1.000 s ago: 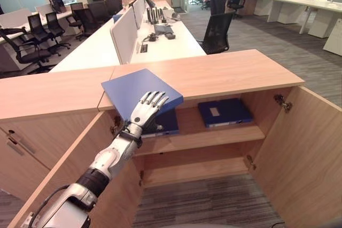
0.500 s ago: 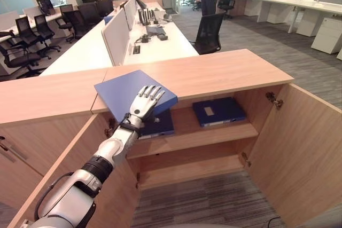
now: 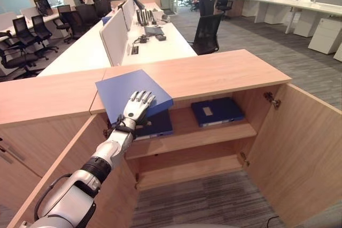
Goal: Put the empty folder in the office cabinet
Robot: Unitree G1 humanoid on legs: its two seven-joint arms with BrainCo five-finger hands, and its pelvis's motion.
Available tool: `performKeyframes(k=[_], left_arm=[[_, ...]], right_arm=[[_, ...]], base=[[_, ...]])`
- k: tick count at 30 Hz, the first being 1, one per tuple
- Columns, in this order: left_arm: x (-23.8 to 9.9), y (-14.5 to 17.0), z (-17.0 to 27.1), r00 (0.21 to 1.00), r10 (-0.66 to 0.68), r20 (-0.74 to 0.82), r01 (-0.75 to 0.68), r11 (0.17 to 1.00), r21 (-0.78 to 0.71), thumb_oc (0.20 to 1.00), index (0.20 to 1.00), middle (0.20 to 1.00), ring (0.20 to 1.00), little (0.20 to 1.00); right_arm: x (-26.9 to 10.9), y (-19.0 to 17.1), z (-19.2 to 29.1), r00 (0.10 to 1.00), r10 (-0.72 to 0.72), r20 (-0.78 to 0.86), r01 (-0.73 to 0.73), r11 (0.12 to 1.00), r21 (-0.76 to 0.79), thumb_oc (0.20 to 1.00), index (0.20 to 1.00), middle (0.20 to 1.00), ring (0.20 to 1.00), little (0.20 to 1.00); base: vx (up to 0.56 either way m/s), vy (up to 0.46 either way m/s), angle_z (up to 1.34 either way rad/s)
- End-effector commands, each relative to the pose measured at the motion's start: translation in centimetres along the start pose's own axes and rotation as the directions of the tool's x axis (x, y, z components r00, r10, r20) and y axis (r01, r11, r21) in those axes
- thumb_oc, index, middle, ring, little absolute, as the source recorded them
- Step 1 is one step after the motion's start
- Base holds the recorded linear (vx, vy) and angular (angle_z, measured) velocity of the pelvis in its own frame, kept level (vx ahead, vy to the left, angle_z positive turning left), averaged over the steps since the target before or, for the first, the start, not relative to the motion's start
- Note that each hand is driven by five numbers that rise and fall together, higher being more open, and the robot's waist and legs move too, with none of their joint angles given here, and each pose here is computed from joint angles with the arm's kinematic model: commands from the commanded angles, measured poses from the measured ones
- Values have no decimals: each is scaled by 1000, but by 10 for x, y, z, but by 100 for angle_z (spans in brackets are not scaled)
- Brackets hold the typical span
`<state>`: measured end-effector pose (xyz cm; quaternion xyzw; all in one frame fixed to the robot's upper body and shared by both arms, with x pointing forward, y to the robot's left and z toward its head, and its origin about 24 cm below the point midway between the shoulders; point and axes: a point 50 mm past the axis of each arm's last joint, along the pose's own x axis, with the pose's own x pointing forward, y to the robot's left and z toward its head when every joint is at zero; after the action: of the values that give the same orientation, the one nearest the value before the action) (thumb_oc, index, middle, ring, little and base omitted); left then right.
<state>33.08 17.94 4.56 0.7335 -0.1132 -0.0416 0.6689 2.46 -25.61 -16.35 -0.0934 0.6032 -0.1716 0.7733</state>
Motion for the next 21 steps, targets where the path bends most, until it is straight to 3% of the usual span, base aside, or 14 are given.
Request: performKeyframes(k=[1,21], left_arm=[[37,44,-17,990,129,-58,-125,990,66,1000,1000,1000,1000,1000],[29,29,-29,987,67,-145,-59,996,61,1000,1000,1000,1000,1000]], right_arm=[[3,3,12,1000,-15,-7,15,998,56,1000,1000,1000,1000,1000],[3,3,10,1000,-22,-19,22,999,49,1000,1000,1000,1000,1000]], base=[[0,0,0],[-2,0,-1]])
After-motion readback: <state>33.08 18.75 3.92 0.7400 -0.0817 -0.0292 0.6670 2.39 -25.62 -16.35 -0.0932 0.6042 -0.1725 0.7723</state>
